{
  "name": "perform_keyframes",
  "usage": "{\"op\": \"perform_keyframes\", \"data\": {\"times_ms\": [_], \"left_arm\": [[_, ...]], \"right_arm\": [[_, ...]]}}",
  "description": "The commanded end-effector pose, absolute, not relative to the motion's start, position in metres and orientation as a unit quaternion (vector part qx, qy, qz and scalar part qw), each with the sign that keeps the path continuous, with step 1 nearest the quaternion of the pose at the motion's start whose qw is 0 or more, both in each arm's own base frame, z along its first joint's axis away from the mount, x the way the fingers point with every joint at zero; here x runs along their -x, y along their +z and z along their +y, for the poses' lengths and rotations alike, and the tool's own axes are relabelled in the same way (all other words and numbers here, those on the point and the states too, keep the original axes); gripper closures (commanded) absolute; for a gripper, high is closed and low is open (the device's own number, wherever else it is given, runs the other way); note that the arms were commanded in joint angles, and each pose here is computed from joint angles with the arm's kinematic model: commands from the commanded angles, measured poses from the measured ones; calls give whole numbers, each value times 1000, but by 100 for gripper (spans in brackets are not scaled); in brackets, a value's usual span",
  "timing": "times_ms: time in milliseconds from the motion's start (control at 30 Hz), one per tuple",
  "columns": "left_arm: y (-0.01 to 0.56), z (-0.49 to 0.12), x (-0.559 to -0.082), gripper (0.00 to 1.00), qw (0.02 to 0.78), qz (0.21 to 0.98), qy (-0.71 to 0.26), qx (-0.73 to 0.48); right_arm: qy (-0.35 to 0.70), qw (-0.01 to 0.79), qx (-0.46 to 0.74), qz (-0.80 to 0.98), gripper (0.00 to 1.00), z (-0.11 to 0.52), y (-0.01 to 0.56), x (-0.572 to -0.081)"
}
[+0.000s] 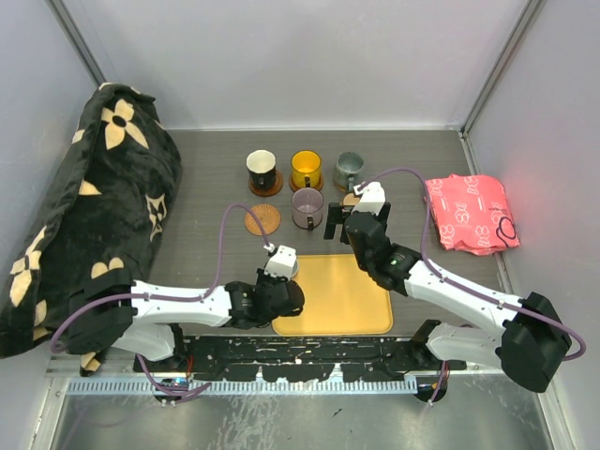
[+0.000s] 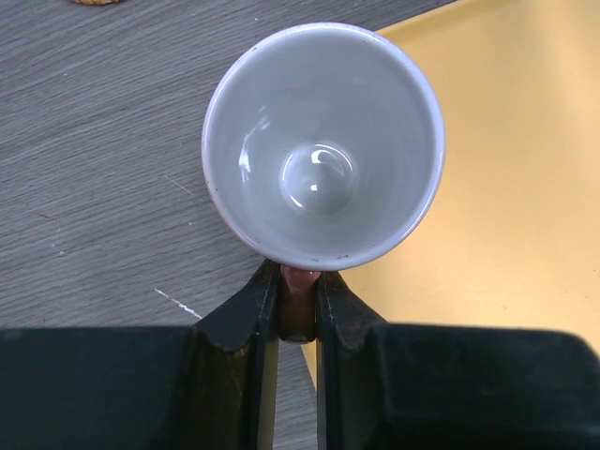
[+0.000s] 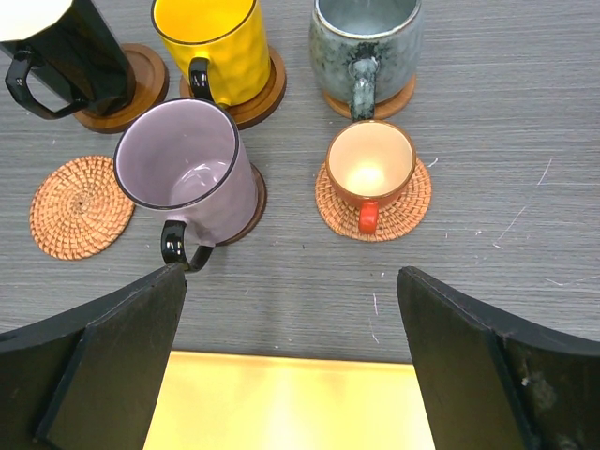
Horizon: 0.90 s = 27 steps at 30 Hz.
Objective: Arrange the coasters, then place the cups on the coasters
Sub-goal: Pick up the cup from the tray.
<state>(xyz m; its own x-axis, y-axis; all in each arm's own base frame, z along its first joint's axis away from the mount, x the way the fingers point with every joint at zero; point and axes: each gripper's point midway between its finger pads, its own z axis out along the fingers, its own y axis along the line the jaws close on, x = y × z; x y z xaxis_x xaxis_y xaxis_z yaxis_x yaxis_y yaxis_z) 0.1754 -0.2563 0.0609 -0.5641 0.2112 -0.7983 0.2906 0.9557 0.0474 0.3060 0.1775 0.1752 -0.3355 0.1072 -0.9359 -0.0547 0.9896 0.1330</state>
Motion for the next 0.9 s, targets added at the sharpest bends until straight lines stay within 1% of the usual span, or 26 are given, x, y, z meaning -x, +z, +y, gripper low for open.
{"op": "perform_keyframes", "data": {"times_ms": [0,100,300,567,667,867], "left_arm": [[71,-260,-185,88,472,871,-44,-124],[72,-258,-185,100,473,871,-39,-125],[77,-256,-186,100,476,871,-38,-118],[109,-249,-191,100,503,857,-46,-100],[130,-243,-196,100,521,848,-51,-86],[140,-233,-208,100,526,846,-52,-67]], "right_arm": [[91,595,-38,797,0,183,199,-314],[90,595,-39,798,0,182,199,-314],[89,595,-39,798,0,182,199,-314],[88,596,-42,797,0,181,199,-313],[88,595,-43,798,0,181,198,-313],[90,596,-44,797,0,181,199,-313]]}}
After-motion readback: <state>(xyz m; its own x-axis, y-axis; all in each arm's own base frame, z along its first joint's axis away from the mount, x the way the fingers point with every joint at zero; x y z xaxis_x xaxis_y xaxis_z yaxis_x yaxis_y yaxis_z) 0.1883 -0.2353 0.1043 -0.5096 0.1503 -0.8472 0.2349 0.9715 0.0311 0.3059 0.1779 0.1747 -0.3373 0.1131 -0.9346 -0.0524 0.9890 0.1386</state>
